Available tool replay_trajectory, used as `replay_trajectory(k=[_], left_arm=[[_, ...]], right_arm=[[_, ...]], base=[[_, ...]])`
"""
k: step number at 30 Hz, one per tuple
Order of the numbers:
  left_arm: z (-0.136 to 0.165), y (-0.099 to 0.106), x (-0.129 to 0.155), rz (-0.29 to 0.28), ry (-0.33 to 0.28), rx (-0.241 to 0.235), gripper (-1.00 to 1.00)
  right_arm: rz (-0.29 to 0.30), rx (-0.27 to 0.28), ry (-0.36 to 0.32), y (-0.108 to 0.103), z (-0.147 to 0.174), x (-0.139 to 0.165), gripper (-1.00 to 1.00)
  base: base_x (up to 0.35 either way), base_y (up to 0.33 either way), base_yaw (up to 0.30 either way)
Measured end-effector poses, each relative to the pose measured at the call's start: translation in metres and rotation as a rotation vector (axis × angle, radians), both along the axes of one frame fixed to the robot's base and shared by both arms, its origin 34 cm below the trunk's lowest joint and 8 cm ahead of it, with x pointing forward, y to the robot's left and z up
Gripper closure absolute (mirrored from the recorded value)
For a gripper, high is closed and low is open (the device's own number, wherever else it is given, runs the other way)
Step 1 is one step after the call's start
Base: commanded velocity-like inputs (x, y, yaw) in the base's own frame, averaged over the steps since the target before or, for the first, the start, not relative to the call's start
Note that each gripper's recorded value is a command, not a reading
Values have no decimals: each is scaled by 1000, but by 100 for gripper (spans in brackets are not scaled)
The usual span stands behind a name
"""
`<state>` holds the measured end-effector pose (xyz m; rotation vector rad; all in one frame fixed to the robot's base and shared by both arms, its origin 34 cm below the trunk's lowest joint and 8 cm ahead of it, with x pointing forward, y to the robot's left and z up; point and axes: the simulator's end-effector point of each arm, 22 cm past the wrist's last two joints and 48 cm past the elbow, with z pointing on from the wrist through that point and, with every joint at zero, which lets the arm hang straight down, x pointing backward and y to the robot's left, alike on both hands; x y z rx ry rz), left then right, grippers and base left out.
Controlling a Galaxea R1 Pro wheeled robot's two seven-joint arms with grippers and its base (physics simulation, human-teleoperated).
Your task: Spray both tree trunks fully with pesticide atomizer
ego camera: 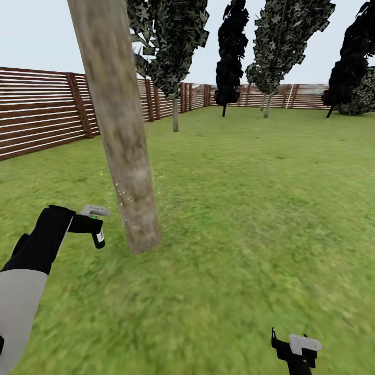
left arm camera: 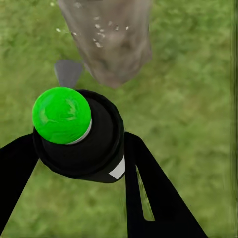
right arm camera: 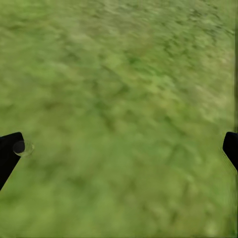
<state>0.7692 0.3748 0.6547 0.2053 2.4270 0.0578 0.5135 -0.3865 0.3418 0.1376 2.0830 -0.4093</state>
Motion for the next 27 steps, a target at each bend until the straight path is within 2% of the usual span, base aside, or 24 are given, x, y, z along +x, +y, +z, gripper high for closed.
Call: replay_trajectory(k=[6,14,20,27], left_arm=[[0,1,0,2,0,1,100],[0,2,0,3,1,2,100],[3,5,0,10,-6,1,100],[19,0,6,0,-42,2,100]], right_arm=[[0,0,0,0,0,0,-100],[0,1,0,1,0,0,-100],[0,0,0,0,0,0,-100],[0,1,0,1,0,0,-100]], base=[[22,-277,0],[135,-267,6],[-38,-265,243],[-103,-249,278]])
